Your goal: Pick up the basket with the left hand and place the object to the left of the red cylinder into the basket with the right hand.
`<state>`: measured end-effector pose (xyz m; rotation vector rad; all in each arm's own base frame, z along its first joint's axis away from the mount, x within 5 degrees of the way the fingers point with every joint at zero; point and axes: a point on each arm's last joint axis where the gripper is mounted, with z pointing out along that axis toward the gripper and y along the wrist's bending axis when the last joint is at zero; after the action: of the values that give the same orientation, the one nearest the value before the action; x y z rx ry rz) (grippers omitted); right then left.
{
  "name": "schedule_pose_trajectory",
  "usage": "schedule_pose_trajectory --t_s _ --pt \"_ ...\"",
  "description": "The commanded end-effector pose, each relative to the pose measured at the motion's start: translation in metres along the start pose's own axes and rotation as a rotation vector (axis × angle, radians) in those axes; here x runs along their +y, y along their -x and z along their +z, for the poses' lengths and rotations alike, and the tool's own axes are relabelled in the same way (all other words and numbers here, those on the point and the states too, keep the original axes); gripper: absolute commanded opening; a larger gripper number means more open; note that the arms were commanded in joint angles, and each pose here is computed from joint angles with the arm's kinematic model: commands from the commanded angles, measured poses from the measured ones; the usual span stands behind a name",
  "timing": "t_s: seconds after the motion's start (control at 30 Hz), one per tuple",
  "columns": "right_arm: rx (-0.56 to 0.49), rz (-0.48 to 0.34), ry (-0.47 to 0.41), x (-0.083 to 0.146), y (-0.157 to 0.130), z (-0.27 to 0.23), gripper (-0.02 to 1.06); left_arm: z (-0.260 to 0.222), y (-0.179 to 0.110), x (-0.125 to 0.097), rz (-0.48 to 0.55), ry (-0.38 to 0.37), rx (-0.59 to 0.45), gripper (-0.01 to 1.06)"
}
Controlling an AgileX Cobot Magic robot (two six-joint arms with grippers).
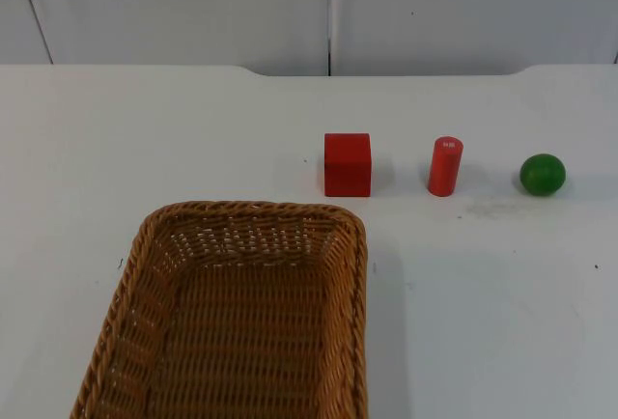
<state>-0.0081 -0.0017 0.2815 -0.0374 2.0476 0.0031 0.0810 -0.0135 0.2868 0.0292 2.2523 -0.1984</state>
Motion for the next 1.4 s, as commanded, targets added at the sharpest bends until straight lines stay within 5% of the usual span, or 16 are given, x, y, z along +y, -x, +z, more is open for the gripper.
schedule_pose_trajectory --t_s 0.0,1.07,1.37 --pt "-0.001 -0.015 -0.010 0.000 -0.001 0.001 1.05 0.002 0.004 -0.001 0.008 -0.010 -0.013 1.05" --pt "-0.018 -0.020 -0.012 -0.001 0.001 0.000 1.05 0.009 0.002 -0.002 -0.013 -0.039 0.064 1.05" --pt "-0.024 -0.010 -0.011 -0.001 0.038 0.003 1.05 0.008 0.001 -0.002 -0.008 -0.036 0.083 1.05"
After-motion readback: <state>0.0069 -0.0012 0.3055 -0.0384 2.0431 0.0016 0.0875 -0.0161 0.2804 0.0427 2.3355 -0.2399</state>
